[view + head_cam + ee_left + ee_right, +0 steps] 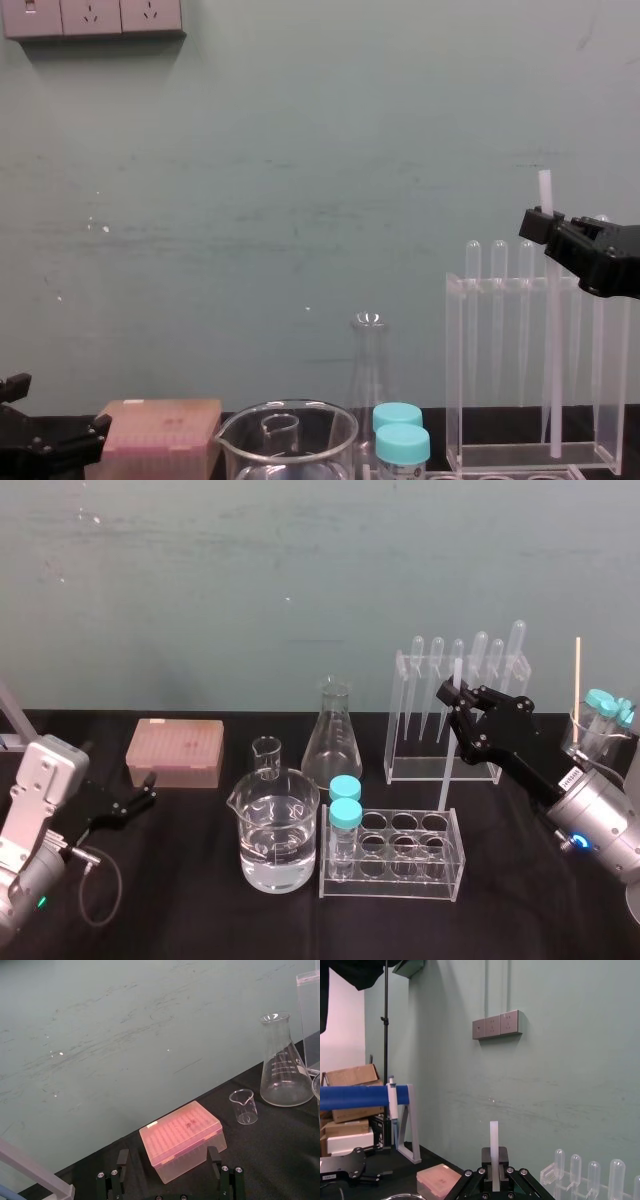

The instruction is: Pick up the stirring rod with one hand, then place it down.

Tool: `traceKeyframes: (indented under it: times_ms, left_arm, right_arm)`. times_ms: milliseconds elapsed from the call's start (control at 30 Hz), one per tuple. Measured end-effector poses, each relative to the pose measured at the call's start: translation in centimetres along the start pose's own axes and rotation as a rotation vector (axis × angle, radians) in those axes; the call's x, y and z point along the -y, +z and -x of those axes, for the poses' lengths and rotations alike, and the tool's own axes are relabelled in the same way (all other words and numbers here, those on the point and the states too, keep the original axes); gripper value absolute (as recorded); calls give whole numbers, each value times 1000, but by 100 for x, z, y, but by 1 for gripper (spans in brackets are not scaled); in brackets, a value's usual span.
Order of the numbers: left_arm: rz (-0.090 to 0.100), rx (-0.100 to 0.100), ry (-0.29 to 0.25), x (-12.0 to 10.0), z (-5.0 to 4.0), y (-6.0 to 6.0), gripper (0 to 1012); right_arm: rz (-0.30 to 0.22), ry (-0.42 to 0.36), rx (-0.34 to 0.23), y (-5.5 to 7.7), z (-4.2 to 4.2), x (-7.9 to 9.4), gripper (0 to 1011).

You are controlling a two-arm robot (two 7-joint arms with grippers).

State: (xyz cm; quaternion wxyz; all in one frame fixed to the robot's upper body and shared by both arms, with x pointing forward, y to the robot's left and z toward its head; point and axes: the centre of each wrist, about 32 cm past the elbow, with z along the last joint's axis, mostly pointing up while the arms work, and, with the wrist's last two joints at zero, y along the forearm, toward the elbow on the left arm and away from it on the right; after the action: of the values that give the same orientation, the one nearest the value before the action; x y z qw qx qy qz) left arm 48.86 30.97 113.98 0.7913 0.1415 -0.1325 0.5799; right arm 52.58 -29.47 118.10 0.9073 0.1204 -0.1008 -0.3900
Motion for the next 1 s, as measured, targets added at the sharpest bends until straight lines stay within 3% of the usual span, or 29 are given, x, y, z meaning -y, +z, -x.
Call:
traceKeyframes:
  times_ms: [600, 1000]
  left_arm:
    - [0, 0, 0, 0, 0, 0, 1000]
    - [0, 0, 0, 0, 0, 0, 1000]
  right_arm:
    - [29, 26, 17, -102, -43, 11, 69]
    - [82, 65, -3, -292, -84, 6, 69]
